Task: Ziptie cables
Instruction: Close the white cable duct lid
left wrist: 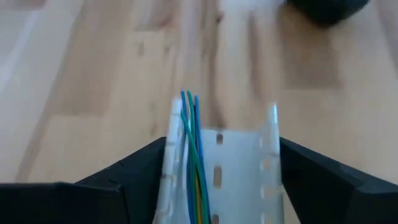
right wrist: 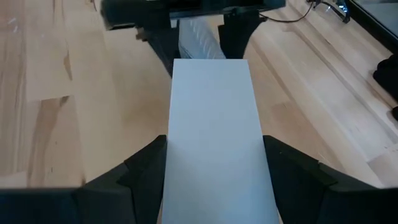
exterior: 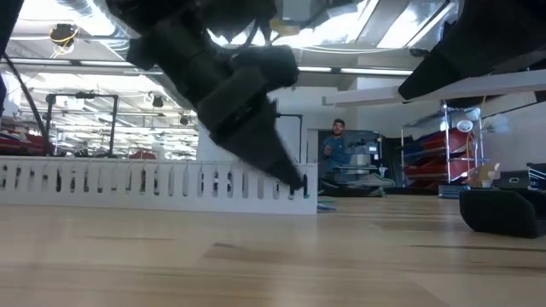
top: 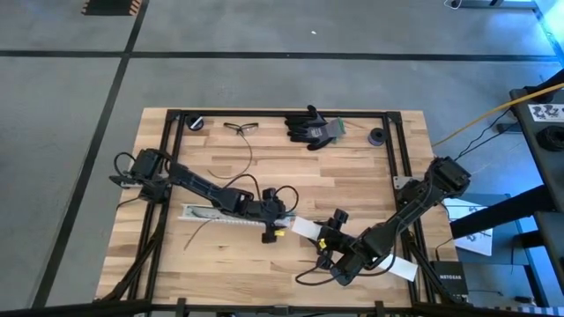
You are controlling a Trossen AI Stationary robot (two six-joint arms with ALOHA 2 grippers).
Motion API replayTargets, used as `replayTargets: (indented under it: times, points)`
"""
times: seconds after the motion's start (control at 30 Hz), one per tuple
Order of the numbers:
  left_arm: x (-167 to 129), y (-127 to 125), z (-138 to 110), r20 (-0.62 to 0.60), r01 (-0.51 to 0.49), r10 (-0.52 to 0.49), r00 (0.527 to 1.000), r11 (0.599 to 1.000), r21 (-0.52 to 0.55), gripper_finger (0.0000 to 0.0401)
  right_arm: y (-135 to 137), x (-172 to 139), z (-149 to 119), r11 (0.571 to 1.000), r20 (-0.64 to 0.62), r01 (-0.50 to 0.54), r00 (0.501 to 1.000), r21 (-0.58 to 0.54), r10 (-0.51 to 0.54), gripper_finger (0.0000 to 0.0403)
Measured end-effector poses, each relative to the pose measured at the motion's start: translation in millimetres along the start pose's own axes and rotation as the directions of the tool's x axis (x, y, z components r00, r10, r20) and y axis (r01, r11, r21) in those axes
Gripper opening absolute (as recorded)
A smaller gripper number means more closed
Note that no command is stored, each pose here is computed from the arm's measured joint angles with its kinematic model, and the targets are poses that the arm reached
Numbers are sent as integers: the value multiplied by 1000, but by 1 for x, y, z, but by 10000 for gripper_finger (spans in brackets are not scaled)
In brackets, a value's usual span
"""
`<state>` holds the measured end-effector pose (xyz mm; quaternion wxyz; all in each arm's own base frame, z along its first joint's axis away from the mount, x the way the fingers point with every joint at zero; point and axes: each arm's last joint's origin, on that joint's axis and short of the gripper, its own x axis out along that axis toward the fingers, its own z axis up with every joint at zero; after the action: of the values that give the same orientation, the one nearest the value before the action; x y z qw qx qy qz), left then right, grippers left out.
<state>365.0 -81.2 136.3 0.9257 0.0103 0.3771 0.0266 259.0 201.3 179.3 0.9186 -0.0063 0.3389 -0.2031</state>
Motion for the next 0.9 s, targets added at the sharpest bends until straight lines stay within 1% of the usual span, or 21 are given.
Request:
replayTargets:
  times: [0.17,0.3,0.43,0.67,0.9]
  points:
    - [10,-7,-2,47,18,-19,999,1000,26,253,-3,4,-3,1000,-7,5,1000,-17,-5,218]
    - [11,-8,-2,58,20,-22,998,999,36,244,-9,12,-9,999,-51,9,999,-31,-11,218]
    - [12,-12,-4,52,24,-27,998,998,51,238,-14,21,-13,999,-95,-18,995,-40,14,218]
    - [12,-12,-4,51,24,-27,998,998,60,237,-19,39,1,988,-145,-133,982,-78,121,218]
    - [12,-12,-4,48,23,-27,998,997,75,237,-24,44,3,985,-179,-137,977,-104,117,218]
